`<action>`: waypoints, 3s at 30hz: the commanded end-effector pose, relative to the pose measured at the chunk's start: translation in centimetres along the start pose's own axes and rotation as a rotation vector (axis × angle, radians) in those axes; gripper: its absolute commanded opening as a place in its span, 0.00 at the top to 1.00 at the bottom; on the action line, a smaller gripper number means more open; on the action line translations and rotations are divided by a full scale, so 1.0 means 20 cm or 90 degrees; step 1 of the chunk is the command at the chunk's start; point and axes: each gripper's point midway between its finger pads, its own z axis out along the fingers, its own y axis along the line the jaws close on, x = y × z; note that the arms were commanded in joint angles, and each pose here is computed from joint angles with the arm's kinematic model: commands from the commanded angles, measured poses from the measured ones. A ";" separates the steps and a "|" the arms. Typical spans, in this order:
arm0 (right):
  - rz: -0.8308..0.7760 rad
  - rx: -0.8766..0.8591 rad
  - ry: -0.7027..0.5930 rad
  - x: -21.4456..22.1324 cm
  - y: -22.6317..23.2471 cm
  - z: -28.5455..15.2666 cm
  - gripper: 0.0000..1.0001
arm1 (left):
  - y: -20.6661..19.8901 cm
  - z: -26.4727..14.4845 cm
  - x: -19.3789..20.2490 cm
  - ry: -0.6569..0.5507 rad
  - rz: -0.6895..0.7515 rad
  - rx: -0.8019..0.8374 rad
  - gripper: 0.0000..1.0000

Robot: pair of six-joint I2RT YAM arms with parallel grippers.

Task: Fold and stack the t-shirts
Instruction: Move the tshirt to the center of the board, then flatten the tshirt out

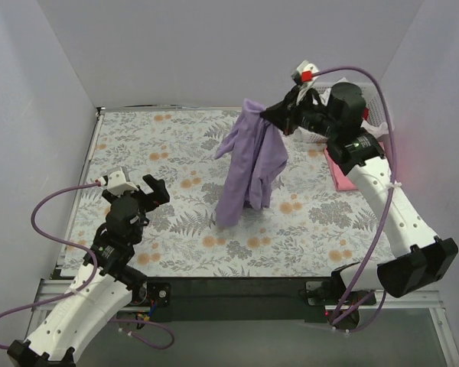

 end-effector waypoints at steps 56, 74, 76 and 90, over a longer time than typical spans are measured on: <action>0.306 0.067 0.424 1.70 -0.01 0.00 0.34 | -0.05 0.10 0.23 0.115 0.079 0.018 0.03; 0.301 -0.081 0.339 1.34 0.15 0.27 0.99 | -0.04 0.10 0.21 0.108 0.078 0.016 0.03; 0.287 -0.106 0.325 1.21 0.22 0.29 0.99 | -0.04 0.09 0.21 0.103 0.076 0.015 0.03; 0.243 -0.357 0.349 0.98 1.13 0.21 0.99 | 0.03 0.05 0.07 0.030 0.034 -0.030 0.03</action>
